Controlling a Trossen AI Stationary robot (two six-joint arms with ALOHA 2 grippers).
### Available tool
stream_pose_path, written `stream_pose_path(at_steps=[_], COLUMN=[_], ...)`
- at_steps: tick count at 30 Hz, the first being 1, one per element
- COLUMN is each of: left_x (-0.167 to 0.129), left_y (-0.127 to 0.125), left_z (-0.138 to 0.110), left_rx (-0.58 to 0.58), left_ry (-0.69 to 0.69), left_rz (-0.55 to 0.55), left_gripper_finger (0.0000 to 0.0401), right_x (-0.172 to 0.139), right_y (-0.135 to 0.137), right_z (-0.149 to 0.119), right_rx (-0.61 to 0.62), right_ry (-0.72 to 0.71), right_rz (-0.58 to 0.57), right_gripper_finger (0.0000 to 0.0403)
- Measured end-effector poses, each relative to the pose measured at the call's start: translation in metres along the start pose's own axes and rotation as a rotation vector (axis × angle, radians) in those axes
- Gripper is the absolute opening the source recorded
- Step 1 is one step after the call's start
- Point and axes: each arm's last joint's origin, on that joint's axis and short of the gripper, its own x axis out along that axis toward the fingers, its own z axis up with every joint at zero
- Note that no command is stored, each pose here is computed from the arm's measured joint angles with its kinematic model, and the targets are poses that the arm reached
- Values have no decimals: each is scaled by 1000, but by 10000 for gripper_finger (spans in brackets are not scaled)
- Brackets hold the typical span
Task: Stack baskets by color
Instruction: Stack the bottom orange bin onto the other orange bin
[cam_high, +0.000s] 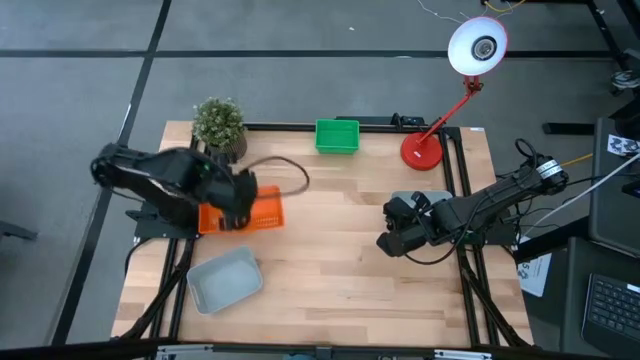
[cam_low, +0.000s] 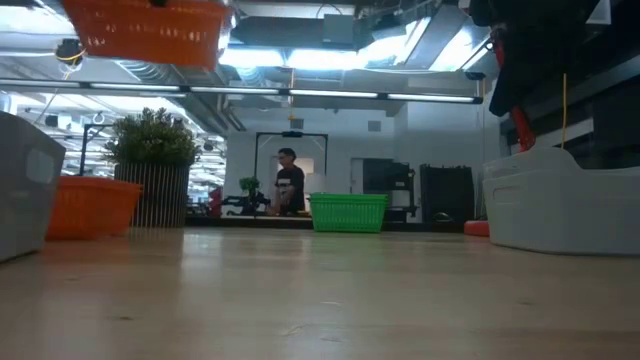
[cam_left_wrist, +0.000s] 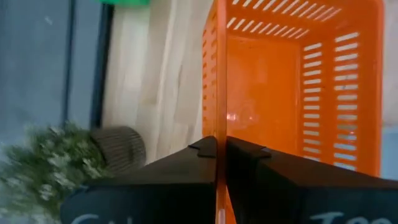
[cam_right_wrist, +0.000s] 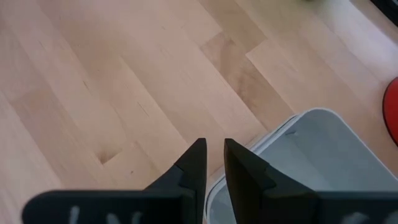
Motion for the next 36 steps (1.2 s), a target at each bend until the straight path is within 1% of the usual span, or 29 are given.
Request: stream_pose_path(at_steps=[2,5,7,10,13,18,23,28,34,36], left_x=[3,18,31,52,67,82,87,83,84,85], left_y=[12,22,24,26,24,24,28,31,33,33], left_z=[-14,-36,-50,-71,-86,-103,-108,-108,-108,-107], left_rx=[-40,-113,-130,-170,-177,-121,-101,-63,-27,-15], left_ry=[28,95,154,242,299,376,319,244,263,261], left_rz=[0,20,15,40,35,13,-16,-60,-106,-106], left_gripper_finger=[1,0,0,0,0,0,0,0,0,0], right_x=[0,0,0,0,0,0,0,0,0,0], right_y=[0,0,0,0,0,0,0,-1,0,0], right_z=[0,0,0,0,0,1,1,1,2,2], right_rx=[0,0,0,-1,-1,0,-1,0,4,4], right_ry=[0,-1,-1,-2,-2,-16,-41,-41,-42,-43], right_rz=[0,1,1,2,1,-7,-22,-23,-20,-20], right_gripper_finger=[56,56,56,56,56,56,56,56,56,56])
